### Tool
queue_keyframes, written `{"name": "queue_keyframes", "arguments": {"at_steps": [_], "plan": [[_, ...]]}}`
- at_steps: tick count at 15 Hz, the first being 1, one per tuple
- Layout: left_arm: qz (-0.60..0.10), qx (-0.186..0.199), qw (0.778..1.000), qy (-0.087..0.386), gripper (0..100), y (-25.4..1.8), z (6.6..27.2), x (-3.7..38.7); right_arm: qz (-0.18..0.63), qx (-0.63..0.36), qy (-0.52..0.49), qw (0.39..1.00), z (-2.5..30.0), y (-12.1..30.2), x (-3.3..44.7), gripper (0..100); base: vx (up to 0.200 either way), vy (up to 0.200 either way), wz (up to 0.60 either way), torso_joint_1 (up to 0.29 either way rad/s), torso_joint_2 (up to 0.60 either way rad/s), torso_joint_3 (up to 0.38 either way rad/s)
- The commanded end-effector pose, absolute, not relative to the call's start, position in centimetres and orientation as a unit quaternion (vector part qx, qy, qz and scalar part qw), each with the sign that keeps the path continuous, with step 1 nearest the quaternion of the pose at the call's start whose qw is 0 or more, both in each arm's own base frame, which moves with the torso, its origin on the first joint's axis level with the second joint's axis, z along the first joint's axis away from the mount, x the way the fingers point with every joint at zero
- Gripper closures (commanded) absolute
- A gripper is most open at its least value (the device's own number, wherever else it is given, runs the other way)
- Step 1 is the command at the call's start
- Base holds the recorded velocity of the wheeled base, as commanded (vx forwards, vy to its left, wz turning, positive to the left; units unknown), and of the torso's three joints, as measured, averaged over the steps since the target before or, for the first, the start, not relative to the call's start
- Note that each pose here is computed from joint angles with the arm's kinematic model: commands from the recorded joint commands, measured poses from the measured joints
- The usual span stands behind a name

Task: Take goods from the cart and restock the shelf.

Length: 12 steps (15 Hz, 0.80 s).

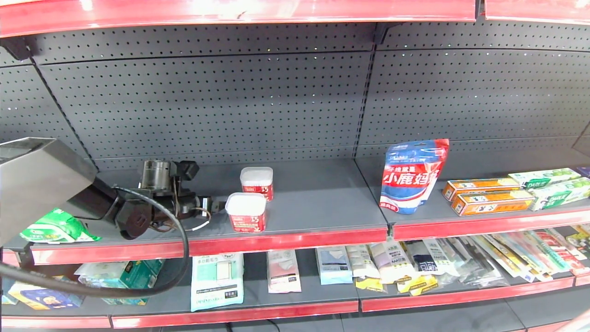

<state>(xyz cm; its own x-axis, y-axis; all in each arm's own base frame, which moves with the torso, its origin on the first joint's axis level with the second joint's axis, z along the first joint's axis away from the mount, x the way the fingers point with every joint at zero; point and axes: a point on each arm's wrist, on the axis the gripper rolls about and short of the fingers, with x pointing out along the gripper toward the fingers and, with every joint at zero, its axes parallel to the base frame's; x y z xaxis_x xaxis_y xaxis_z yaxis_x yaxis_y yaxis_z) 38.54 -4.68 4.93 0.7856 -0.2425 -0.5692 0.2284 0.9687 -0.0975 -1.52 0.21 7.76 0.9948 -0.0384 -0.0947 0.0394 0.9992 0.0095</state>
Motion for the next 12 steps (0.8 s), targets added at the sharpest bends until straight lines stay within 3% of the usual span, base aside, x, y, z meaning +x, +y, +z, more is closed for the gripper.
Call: {"name": "queue_keyframes", "arguments": {"at_steps": [1,12], "plan": [[-0.127,-0.012,0.944,0.306,0,-4.8,4.2,39.0,-0.019,0.005,0.047,0.999,7.8,0.2,-1.5,0,0.0,0.0,0.0,0.0,0.0,0.0],[-0.159,-0.012,0.937,0.31,0,-6.2,3.7,39.3,-0.02,0.006,0.047,0.999,7.8,0.2,-1.5,0,0.0,0.0,0.0,0.0,0.0,0.0]]}}
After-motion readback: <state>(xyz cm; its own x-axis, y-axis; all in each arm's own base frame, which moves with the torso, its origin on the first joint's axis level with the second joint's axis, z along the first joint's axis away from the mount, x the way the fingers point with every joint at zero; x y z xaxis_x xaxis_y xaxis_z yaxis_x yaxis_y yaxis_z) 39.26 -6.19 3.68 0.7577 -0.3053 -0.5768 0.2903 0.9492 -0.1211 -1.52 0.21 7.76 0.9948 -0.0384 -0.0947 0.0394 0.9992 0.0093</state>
